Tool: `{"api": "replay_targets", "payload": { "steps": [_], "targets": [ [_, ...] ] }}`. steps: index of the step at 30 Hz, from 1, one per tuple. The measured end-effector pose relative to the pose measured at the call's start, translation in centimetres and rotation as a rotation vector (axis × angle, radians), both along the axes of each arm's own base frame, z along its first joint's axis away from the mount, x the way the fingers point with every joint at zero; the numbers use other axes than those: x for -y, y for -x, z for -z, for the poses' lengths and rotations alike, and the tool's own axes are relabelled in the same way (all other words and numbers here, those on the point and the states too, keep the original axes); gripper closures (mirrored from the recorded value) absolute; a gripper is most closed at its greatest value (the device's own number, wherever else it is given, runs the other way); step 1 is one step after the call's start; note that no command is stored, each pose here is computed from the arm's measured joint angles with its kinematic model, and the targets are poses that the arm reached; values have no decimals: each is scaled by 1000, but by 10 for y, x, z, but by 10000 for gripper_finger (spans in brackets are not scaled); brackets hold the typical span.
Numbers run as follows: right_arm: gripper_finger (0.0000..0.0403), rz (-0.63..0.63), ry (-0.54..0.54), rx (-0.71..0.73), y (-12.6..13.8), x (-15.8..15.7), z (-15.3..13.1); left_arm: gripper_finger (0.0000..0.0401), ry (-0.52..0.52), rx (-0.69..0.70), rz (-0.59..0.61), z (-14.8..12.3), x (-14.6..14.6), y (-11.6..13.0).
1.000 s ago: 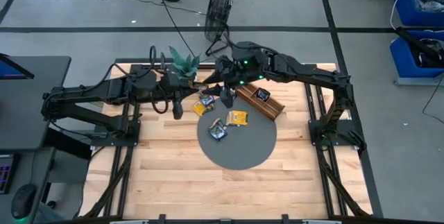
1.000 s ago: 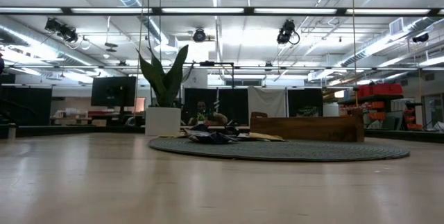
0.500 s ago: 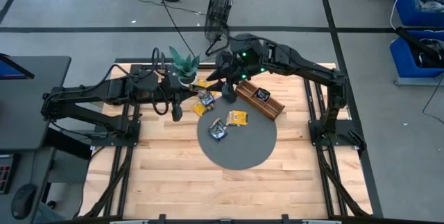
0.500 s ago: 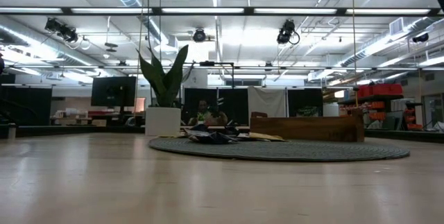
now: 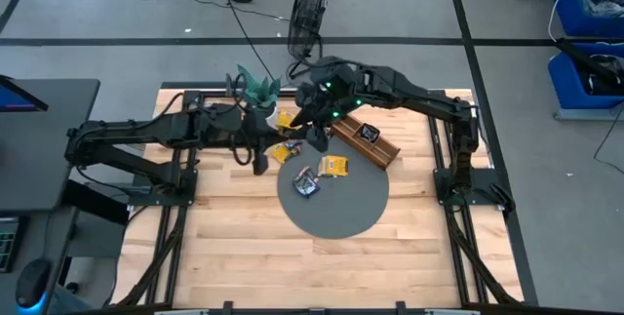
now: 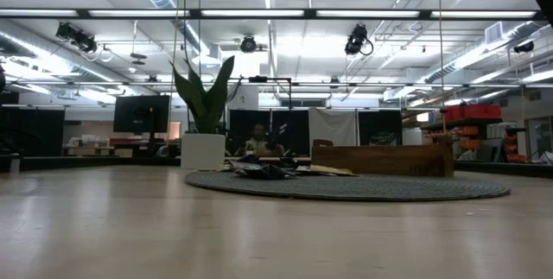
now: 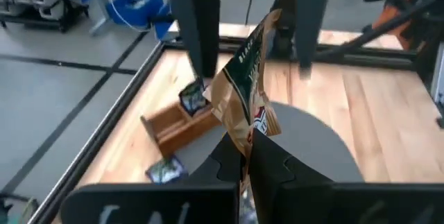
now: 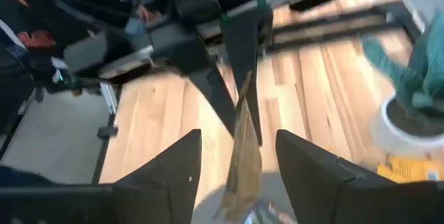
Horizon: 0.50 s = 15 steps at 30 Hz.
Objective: Pick & Place Tea
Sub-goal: Put the brown tea bag into the left section of the wooden organizer
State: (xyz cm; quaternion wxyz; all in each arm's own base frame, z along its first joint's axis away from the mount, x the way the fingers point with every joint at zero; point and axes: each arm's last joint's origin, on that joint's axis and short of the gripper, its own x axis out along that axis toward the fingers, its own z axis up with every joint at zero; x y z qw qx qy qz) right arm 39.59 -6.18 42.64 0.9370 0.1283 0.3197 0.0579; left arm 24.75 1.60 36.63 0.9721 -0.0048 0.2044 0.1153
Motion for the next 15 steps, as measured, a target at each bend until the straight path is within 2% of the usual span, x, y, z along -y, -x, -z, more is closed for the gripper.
{"api": "replay_targets", "payload": {
  "steps": [8,15],
  "targets": [
    [213,-4,1,-12,-4,0,5,389,7,-25,14,5,0,-5],
    [241,-5,5,-20,-4,2,6,387,8,-31,17,7,0,-6]
  ]
}}
